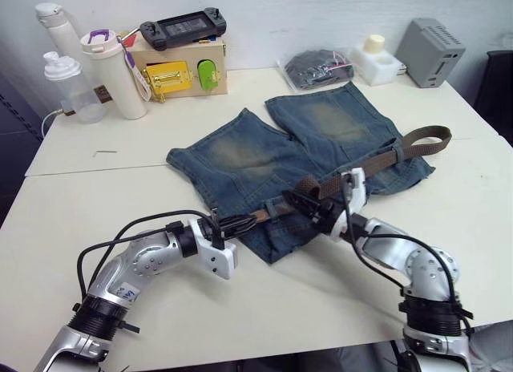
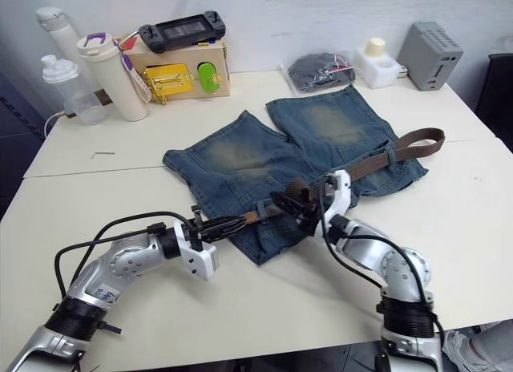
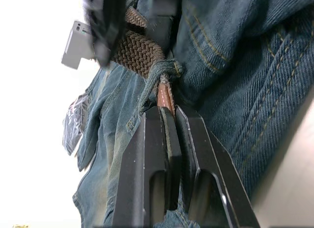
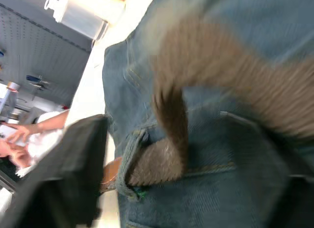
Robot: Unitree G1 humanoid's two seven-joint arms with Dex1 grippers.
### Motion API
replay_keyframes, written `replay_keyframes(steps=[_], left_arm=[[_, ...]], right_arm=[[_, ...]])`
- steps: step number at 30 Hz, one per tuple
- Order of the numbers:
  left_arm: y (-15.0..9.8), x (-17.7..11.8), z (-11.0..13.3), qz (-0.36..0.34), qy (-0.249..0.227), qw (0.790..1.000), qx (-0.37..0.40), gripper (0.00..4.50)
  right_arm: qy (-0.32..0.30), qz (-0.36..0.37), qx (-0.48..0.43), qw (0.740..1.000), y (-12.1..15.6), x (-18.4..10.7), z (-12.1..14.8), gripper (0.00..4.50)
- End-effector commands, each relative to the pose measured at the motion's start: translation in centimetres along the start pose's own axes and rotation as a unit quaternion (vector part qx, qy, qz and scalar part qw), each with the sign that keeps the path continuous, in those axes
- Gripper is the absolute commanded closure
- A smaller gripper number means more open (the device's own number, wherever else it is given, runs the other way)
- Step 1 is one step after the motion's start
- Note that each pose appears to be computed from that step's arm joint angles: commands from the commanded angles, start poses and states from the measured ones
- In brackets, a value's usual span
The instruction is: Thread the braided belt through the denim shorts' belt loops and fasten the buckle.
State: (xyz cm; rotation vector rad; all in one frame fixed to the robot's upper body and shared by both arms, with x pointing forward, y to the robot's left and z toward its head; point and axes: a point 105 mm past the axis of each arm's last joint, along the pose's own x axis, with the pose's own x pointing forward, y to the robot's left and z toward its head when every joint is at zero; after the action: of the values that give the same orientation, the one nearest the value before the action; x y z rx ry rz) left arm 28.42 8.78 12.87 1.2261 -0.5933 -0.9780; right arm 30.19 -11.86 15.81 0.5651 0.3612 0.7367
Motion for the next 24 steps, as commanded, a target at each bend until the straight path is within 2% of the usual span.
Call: replay_keyframes(steps=[1,4,9,10,11,13,16,19,24], left_arm=[[-1.1,-0.4,-0.3,-0.019,0.011,1.000,-0.005,4.50],[-1.1,-0.4,-0.4,-0.018,0.011,1.000,-0.007,4.50],[-1.2,-0.4,-0.3,-0.017,0.009,1.000,-0.008,4.50],[-1.3,-0.6,-0.3,-0.018,0.011,1.000,-0.006,4.50],[-1.5,-0.9,-0.4,-0.021,0.014,1.000,-0.004,4.50],[-2.1,-2.2,-0.7,-0.030,0.025,0.999,-0.002,4.50],[-2.8,-4.9,-1.2,-0.046,0.042,0.998,0.006,4.50],[-3.9,-9.0,-2.3,-0.067,0.073,0.995,0.014,4.50],[-7.3,-20.0,-4.8,-0.168,0.167,0.971,-0.009,4.50]], right_arm=[[-0.007,0.030,-0.073,0.997,1.6,-2.1,1.5,0.06],[0.040,-0.038,-0.151,0.987,-0.6,-2.7,0.7,1.01],[0.082,-0.102,-0.249,0.960,-3.1,-2.0,-0.8,3.53],[0.091,-0.116,-0.256,0.955,-3.8,-1.9,-1.3,3.85],[0.108,-0.131,-0.267,0.949,-4.6,-1.9,-1.9,4.39],[0.132,-0.146,-0.273,0.942,-5.6,-2.0,-3.2,4.46],[0.133,-0.138,-0.265,0.945,-5.4,-1.7,-3.8,4.46],[0.125,-0.133,-0.253,0.950,-5.2,-1.4,-3.9,4.46],[0.121,-0.127,-0.246,0.953,-5.1,-1.0,-3.9,4.46]])
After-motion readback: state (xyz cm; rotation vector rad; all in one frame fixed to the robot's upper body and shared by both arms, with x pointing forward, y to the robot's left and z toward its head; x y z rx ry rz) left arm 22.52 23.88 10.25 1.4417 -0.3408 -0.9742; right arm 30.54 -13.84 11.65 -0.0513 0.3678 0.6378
